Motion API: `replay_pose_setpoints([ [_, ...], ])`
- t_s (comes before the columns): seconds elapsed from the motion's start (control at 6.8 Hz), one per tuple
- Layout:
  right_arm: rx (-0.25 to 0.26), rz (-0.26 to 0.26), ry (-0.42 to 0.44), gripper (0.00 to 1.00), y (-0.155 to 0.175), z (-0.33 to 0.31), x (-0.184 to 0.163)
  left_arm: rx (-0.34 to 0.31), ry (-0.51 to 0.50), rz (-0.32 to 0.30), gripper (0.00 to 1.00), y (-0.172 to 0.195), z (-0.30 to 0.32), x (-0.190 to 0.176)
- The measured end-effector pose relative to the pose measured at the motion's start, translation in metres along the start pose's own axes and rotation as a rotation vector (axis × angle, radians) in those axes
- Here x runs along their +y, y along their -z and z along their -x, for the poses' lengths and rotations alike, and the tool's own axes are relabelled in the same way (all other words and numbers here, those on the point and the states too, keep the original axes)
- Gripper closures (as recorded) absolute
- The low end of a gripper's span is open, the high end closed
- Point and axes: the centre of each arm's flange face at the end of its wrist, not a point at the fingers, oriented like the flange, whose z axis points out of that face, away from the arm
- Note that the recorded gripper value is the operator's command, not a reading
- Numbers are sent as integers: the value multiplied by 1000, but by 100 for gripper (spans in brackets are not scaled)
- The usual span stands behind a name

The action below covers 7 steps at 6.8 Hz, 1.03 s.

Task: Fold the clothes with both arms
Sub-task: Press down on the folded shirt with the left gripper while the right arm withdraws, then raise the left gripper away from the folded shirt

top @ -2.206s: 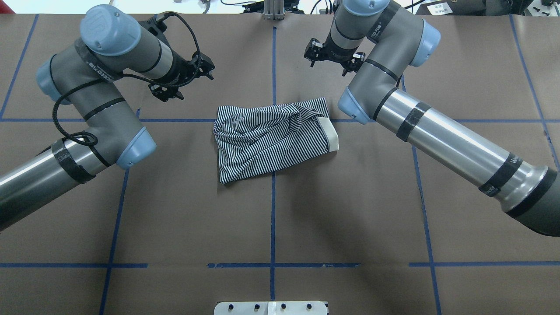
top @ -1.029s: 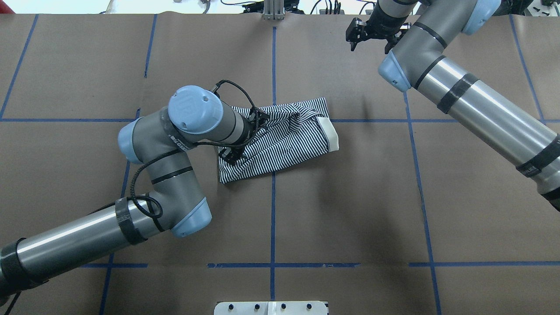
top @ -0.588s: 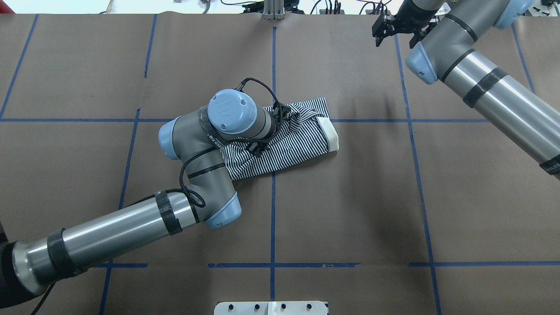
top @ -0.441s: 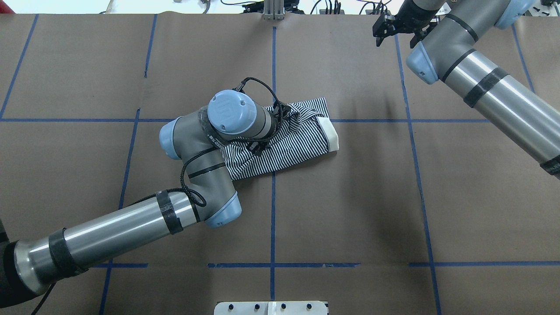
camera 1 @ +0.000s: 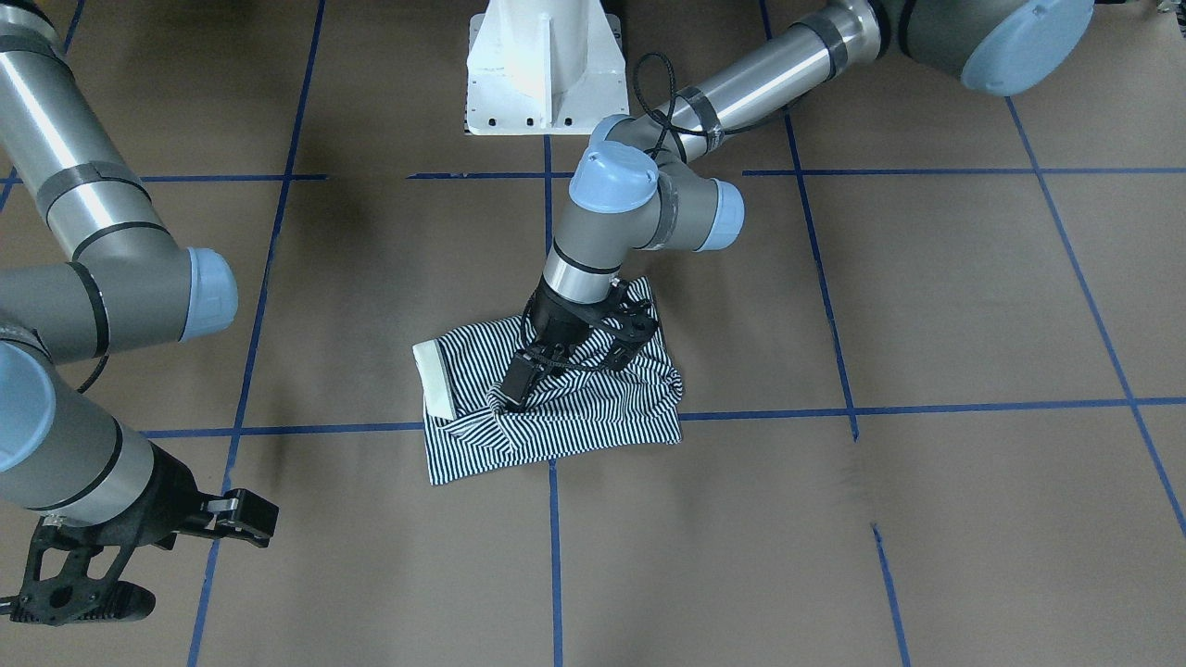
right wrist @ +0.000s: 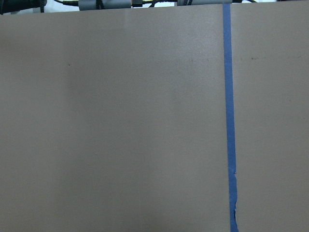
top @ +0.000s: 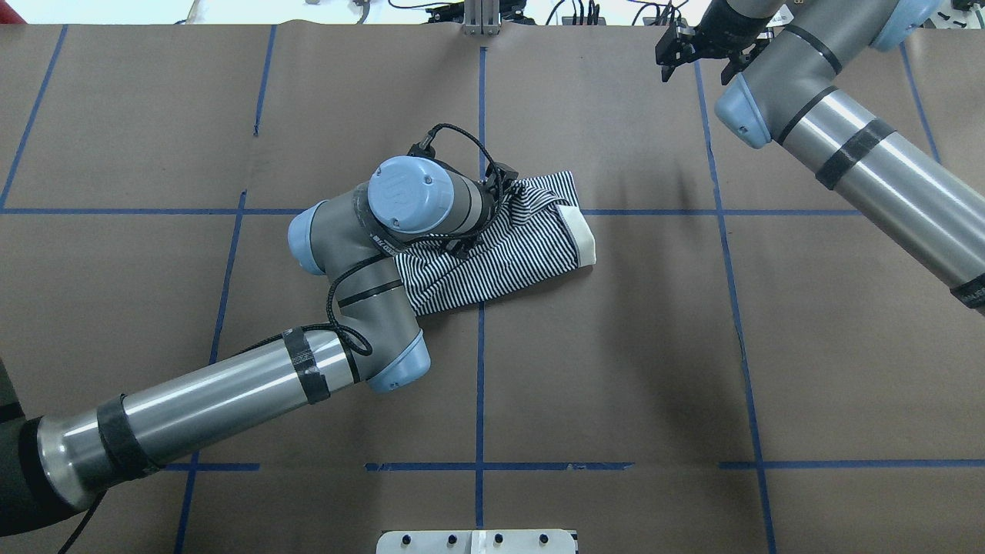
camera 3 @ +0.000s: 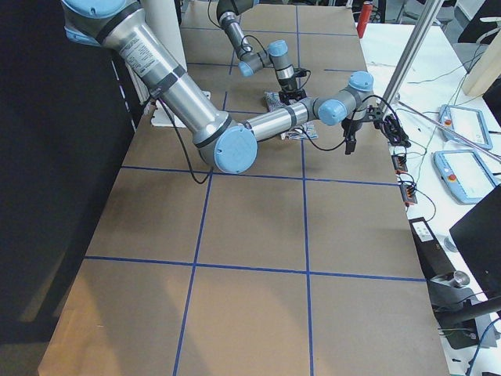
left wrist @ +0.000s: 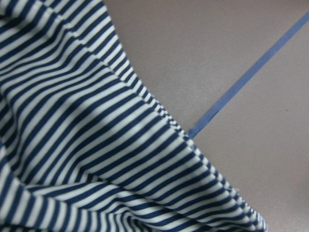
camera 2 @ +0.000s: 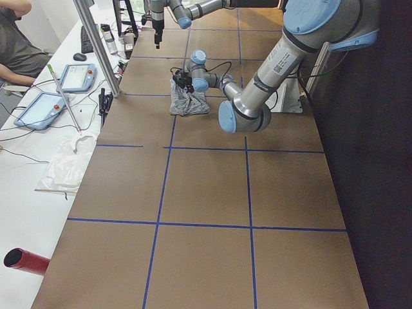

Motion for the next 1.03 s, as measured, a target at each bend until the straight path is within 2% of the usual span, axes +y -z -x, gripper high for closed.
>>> replay_pose_setpoints([
  [0.29, -10, 1, 0, 0, 3, -4, 3, 96, -24, -42, 0, -13, -18, -34],
  [0.59, -23, 7, -10, 0, 9, -14, 1, 184, -32, -43, 0, -8, -43, -58],
  [0.88, -42, 13, -11, 0, 16, -20, 1, 206, -76, -36, 0, -3, -52, -68],
  [1.03, -56, 12, -6, 0, 21, -19, 5, 168, -140, -38, 0, -5, -52, -73],
])
